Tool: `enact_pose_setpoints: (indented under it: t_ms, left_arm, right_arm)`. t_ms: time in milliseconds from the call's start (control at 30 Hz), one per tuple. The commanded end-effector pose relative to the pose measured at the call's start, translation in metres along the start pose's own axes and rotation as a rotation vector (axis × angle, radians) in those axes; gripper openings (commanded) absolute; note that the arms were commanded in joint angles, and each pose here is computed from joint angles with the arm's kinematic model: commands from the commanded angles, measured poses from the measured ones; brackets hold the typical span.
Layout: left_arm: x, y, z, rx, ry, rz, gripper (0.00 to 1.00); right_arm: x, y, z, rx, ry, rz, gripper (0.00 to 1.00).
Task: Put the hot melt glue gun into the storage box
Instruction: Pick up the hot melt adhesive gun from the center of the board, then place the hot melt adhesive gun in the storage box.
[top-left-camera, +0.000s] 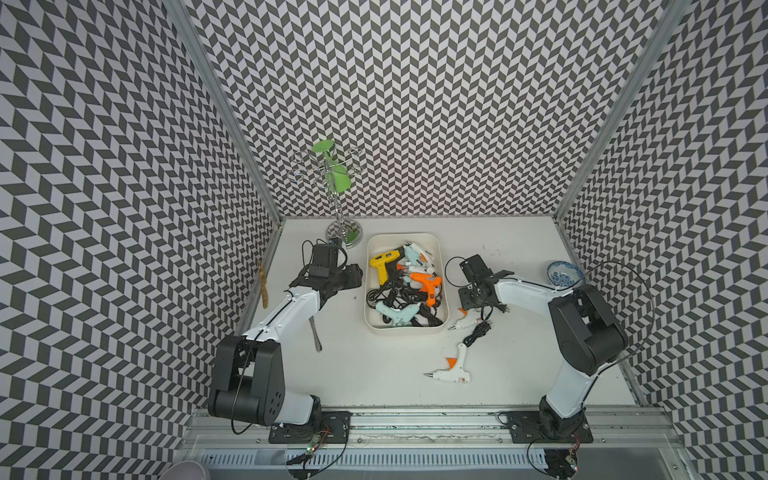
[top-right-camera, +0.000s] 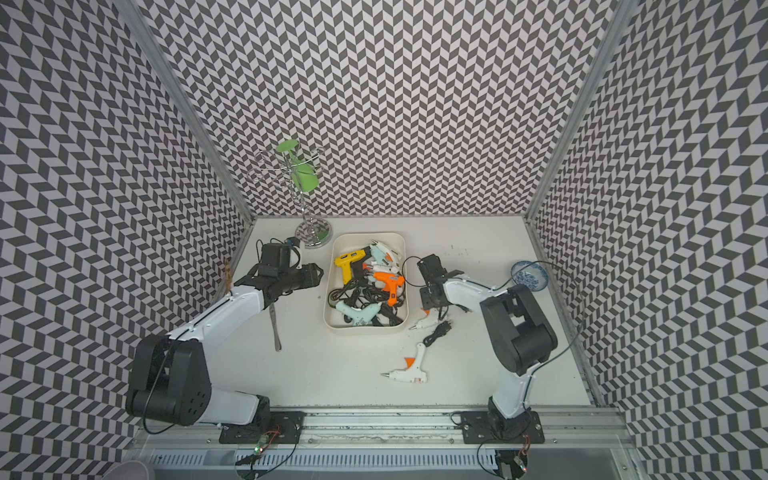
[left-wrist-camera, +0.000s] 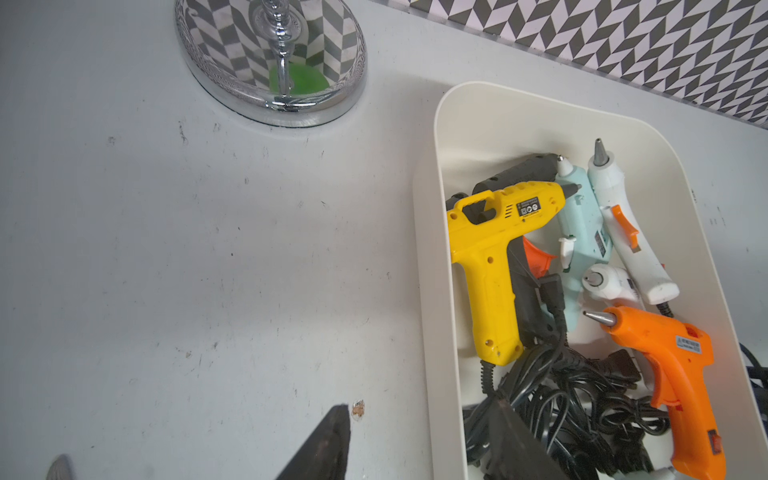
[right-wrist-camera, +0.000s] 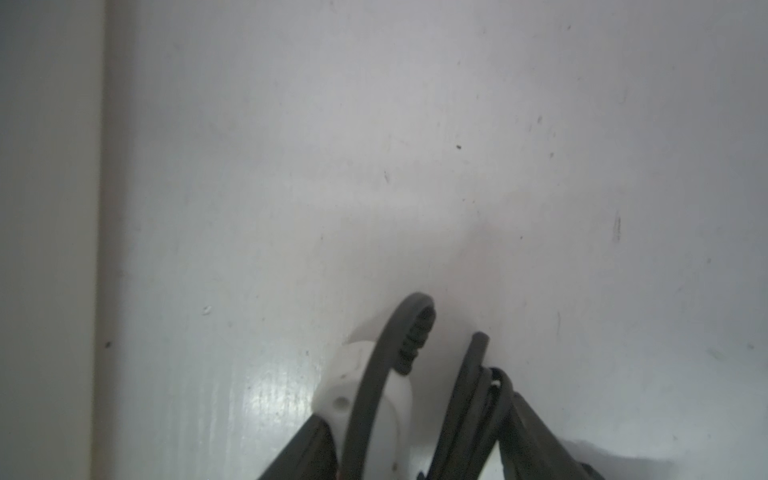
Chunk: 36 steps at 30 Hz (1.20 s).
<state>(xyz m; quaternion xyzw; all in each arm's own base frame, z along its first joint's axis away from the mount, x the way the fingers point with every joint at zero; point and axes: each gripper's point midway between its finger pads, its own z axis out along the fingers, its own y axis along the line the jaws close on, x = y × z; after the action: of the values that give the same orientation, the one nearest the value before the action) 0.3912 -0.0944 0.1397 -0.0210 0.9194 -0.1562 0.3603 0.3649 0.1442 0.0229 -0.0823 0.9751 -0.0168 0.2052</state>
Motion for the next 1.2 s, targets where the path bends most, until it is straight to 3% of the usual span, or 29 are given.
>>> enact_pose_setpoints:
  t_ms: [0, 200, 333, 567, 700, 833, 1000, 1167]
  left_arm:
    - [-0.004, -0.002, 0.002, -0.003, -0.01, 0.015, 0.58]
    - [-0.003, -0.001, 0.002, -0.003, -0.006, 0.015, 0.57]
    - [-0.002, -0.001, 0.002, -0.003, -0.005, 0.015, 0.57]
    - [-0.002, -0.004, 0.003, 0.01, -0.003, 0.013, 0.57]
    - [-0.003, -0.004, 0.002, 0.011, -0.006, 0.011, 0.57]
    - [-0.004, -0.005, 0.001, 0.013, -0.009, 0.012, 0.57]
    - [-0.004, -0.004, 0.001, 0.009, -0.007, 0.012, 0.57]
    - [-0.004, -0.003, 0.0, 0.006, -0.01, 0.014, 0.57]
  right_arm:
    - [0.008, 0.004, 0.015, -0.01, 0.027, -0.007, 0.5]
    - [0.005, 0.007, 0.009, -0.035, 0.017, -0.005, 0.21]
    - [-0.018, 0.002, -0.022, -0.02, -0.044, 0.008, 0.09]
    - [-0.111, 0.0, -0.145, -0.066, -0.308, 0.058, 0.05]
    - [-0.153, 0.031, -0.209, -0.202, -0.433, 0.043, 0.05]
    - [-0.174, 0.082, -0.248, -0.286, -0.527, -0.017, 0.05]
    - [-0.178, 0.135, -0.245, -0.34, -0.476, -0.041, 0.05]
    - [-0.144, 0.171, -0.202, -0.388, -0.333, 0.001, 0.04]
